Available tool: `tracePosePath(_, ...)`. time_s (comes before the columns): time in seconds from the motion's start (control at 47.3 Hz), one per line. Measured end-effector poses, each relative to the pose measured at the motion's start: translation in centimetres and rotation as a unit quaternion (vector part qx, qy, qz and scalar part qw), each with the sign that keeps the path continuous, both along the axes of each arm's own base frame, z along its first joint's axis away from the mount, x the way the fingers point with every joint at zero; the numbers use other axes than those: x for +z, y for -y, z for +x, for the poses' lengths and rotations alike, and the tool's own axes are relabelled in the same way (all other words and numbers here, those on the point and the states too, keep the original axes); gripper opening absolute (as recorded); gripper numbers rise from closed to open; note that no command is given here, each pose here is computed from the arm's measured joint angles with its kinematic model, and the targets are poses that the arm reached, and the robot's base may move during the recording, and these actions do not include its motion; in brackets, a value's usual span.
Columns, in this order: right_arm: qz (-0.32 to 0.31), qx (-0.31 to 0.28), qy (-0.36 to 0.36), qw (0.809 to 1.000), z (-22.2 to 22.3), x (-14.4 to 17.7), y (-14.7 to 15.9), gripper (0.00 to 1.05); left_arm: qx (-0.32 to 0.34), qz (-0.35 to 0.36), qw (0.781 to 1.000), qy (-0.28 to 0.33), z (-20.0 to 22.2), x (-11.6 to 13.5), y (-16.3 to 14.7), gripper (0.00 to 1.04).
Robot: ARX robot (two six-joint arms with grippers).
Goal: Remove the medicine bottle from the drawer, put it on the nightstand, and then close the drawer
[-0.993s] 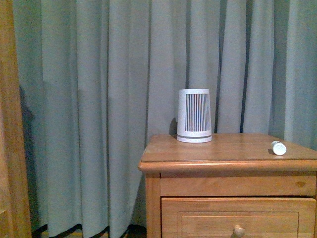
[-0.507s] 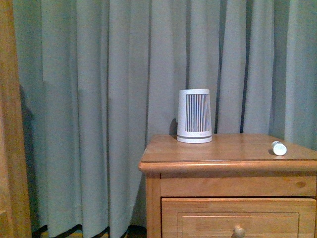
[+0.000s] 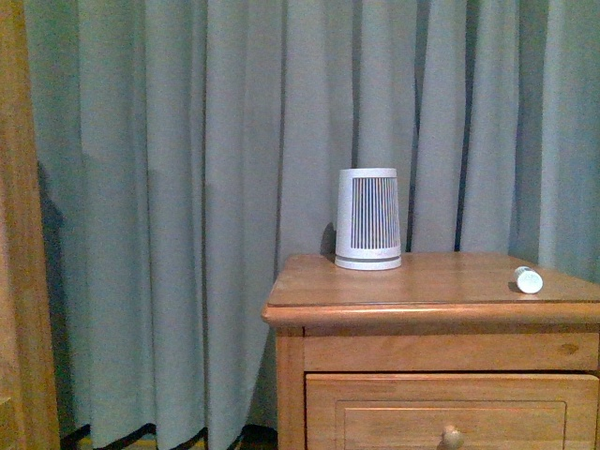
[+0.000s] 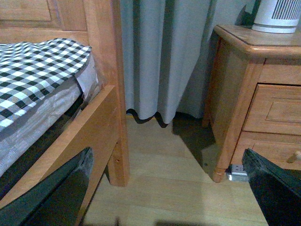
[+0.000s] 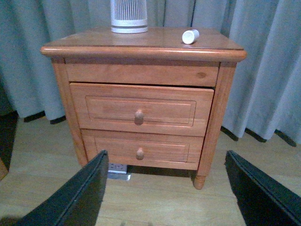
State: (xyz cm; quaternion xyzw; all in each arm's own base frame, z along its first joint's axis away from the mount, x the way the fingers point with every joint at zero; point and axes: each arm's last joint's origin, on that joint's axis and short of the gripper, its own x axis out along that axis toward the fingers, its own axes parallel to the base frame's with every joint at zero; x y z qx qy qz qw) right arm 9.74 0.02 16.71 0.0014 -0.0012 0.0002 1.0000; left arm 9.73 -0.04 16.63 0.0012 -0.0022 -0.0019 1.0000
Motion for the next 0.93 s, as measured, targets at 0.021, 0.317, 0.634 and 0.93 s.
tracePosePath(0.021,0.000,0.000,0.000,1.000,0.00,0.00,0.00,0.89,0.000,0.000,1.000,0.000,0.00,0.00,0.00,0.98)
tracePosePath(0.317,0.000,0.000,0.000,1.000,0.00,0.00,0.00,0.98,0.000,0.000,1.000,0.000,0.00,0.00,0.00,0.98)
tracePosePath(0.634,0.000,0.000,0.000,1.000,0.00,0.00,0.00,0.98,0.000,0.000,1.000,0.000,0.00,0.00,0.00,0.98)
tracePosePath(0.93,0.000,0.000,0.000,1.000,0.00,0.00,0.00,0.98,0.000,0.000,1.000,0.000,0.00,0.00,0.00,0.98)
